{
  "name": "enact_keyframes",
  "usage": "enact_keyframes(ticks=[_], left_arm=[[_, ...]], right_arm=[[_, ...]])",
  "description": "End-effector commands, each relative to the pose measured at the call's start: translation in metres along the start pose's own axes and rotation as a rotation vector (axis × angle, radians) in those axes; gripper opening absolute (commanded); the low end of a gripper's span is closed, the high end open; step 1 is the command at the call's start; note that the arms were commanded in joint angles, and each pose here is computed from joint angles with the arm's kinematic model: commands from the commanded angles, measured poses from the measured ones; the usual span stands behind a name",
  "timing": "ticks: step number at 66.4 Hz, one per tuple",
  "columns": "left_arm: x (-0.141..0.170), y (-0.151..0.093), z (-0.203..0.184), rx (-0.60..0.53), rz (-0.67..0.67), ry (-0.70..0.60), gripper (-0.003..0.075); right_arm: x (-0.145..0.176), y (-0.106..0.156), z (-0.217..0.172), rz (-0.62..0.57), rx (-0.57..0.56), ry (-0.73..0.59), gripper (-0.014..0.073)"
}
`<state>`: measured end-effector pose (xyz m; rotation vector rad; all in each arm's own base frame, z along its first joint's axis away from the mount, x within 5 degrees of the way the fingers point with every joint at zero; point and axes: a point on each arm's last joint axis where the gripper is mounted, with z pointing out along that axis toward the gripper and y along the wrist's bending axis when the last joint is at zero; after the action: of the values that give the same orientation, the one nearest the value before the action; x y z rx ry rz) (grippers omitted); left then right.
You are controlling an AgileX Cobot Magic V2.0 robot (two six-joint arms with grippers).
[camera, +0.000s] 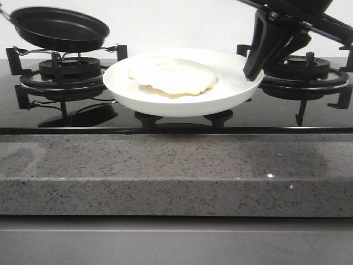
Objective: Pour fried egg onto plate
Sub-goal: 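Return the empty pan to its burner with the left gripper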
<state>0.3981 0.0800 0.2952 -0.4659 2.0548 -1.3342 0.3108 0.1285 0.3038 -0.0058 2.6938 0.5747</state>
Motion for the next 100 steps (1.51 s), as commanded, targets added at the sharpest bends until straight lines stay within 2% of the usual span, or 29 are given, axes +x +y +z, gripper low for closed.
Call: enact_keyframes(ticks=[1,8,12,19,25,30,37,51,61,75,85,100], left_arm=[[-0.008,-0.022,-0.008,0.137,-0.021,-0.043,-0.0019],[-0.010,-0.009,-0.003,0.136,-0.055,-0.034,-0.0012],[-0.010,-0.007,-0.002,0.141,-0.059,-0.025,0.0026],[-0.008,-0.008,-0.003,0.152,-0.058,-0.010,0.0165],[-0.008,-0.009,-0.003,0.157,-0.055,-0.006,0.0344],[-0.008,-0.008,-0.003,0.154,-0.042,-0.001,0.0452],[-0.009,-0.004,-0.009,0.134,-0.025,-0.002,0.0519],[-0.021,0.002,-0.042,0.051,0.051,0.007,0.0519],[-0.028,-0.010,-0.073,-0.069,0.125,-0.032,0.0517],[-0.013,-0.067,-0.098,-0.162,0.310,-0.099,0.0515],[0.013,-0.107,-0.097,-0.312,0.469,-0.086,0.0515],[0.073,-0.169,-0.085,-0.563,0.727,-0.032,0.0515]], right_arm=[[-0.006,0.009,-0.023,-0.009,-0.051,-0.103,-0.0099],[-0.006,0.009,-0.023,-0.009,-0.051,-0.103,-0.0099],[-0.006,0.009,-0.023,-0.009,-0.051,-0.103,-0.0099],[-0.006,0.009,-0.023,-0.009,-0.051,-0.103,-0.0099],[-0.006,0.009,-0.023,-0.009,-0.051,-0.103,-0.0099],[-0.006,0.009,-0.023,-0.009,-0.051,-0.103,-0.0099],[-0.006,0.009,-0.023,-0.009,-0.051,-0.103,-0.0099],[-0.006,0.009,-0.023,-0.009,-0.051,-0.103,-0.0099],[-0.006,0.009,-0.023,-0.009,-0.051,-0.104,-0.0099],[-0.006,0.009,-0.023,-0.009,-0.051,-0.104,-0.0099],[-0.006,0.009,-0.023,-0.009,-0.051,-0.104,-0.0099],[-0.006,0.009,-0.023,-0.009,-0.051,-0.104,-0.0099]])
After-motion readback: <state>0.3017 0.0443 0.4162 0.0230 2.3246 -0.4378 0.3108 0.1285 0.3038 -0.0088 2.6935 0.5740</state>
